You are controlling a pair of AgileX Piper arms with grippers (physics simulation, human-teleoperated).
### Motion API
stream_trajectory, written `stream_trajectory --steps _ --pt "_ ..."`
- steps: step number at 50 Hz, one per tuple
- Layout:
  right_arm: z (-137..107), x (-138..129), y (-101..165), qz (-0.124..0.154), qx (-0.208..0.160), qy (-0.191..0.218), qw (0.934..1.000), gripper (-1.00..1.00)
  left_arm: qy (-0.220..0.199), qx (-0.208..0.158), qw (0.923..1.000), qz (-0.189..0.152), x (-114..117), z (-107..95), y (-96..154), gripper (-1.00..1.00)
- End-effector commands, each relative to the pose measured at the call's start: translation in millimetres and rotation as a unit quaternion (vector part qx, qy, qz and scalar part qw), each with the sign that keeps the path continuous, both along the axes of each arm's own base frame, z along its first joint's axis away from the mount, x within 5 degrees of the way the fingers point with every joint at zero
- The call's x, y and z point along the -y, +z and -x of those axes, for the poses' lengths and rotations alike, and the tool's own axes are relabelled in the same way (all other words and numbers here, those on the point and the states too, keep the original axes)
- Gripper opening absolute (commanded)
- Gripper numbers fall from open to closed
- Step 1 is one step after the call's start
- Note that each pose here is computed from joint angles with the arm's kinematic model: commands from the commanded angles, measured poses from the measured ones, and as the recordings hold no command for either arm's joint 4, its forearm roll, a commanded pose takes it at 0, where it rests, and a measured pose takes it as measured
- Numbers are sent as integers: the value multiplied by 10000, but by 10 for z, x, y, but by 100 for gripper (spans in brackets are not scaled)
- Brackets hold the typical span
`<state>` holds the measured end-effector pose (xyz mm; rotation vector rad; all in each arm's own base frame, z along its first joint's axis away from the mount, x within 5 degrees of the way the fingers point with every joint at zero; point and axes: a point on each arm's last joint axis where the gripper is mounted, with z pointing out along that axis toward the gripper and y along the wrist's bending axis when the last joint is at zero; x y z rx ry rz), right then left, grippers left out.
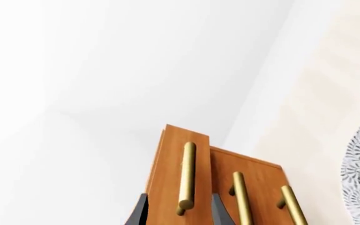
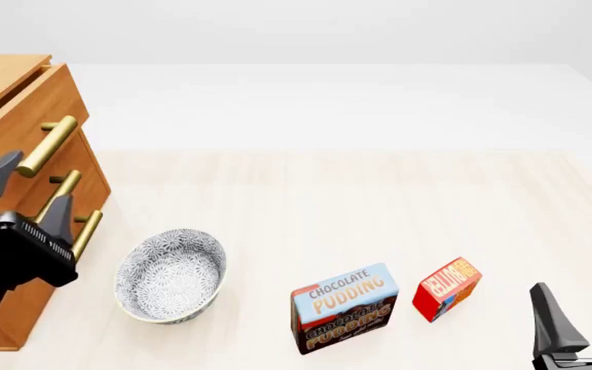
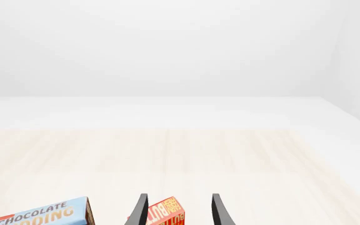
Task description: Put the butter at the back in the top drawer of the cabinet and close it.
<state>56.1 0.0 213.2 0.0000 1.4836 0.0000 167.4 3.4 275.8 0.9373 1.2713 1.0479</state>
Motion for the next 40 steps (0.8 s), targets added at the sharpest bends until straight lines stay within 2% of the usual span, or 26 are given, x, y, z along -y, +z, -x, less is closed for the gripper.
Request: stream_trajectory --steps 1,40 --pt "0 0 0 0 0 0 10000 100 96 -43 9999 -38 -32 -15 -37 100" --pt "0 0 0 0 0 0 10000 100 278 -80 9995 -85 -99 -115 -86 100"
